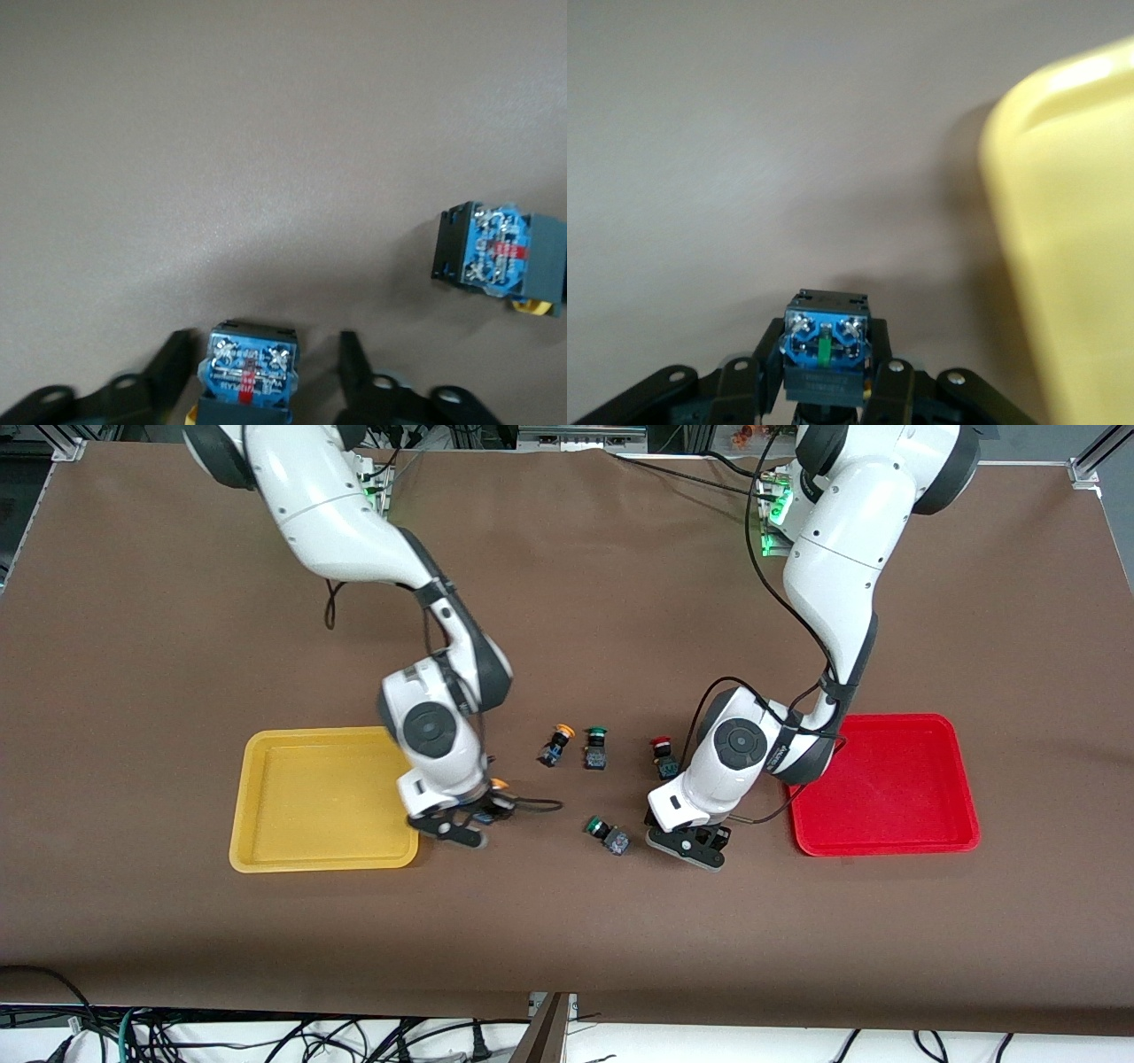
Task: Place red and yellow buttons in trays
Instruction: 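Set buttons in yellow and red trays with the right and left grippers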
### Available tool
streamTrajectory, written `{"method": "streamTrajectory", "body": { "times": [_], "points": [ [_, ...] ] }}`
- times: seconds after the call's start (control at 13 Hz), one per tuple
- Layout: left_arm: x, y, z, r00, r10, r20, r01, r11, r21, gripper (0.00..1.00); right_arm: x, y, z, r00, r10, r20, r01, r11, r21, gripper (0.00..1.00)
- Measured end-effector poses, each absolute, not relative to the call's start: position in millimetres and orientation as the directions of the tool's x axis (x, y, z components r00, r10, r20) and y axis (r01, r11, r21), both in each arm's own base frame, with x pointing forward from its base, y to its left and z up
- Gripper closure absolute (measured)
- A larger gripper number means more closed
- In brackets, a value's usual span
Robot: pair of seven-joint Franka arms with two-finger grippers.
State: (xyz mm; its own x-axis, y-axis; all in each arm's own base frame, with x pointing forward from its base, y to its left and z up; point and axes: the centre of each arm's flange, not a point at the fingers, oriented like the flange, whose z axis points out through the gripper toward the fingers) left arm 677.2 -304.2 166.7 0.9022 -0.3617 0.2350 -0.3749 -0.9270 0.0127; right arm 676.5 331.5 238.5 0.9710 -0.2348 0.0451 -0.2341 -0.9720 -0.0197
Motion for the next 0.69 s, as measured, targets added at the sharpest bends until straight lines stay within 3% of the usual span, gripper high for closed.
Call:
{"method": "streamTrajectory", "body": {
  "times": [0.15, 0.46, 0.69],
  "points": [
    [679.5, -301.7, 170.0, 0.902, -0.358, 0.24, -0.371, -0.928, 0.01, 0.58, 701.8, 244.5, 274.7, 0.991, -0.134, -0.026, -0.134, -0.991, 0.022, 0.59],
    [689.1, -284.0, 203.3, 0.918, -0.341, 0.201, -0.347, -0.938, -0.005, 0.58, 721.3, 87.7, 273.4, 0.991, -0.024, -0.134, -0.018, -0.999, 0.049, 0.59],
    [685.1, -249.1, 259.7, 0.91, -0.415, 0.009, -0.414, -0.909, -0.056, 0.58, 709.7, -11.5, 236.4, 0.976, -0.061, -0.21, -0.052, -0.997, 0.049, 0.59]
  ]
}}
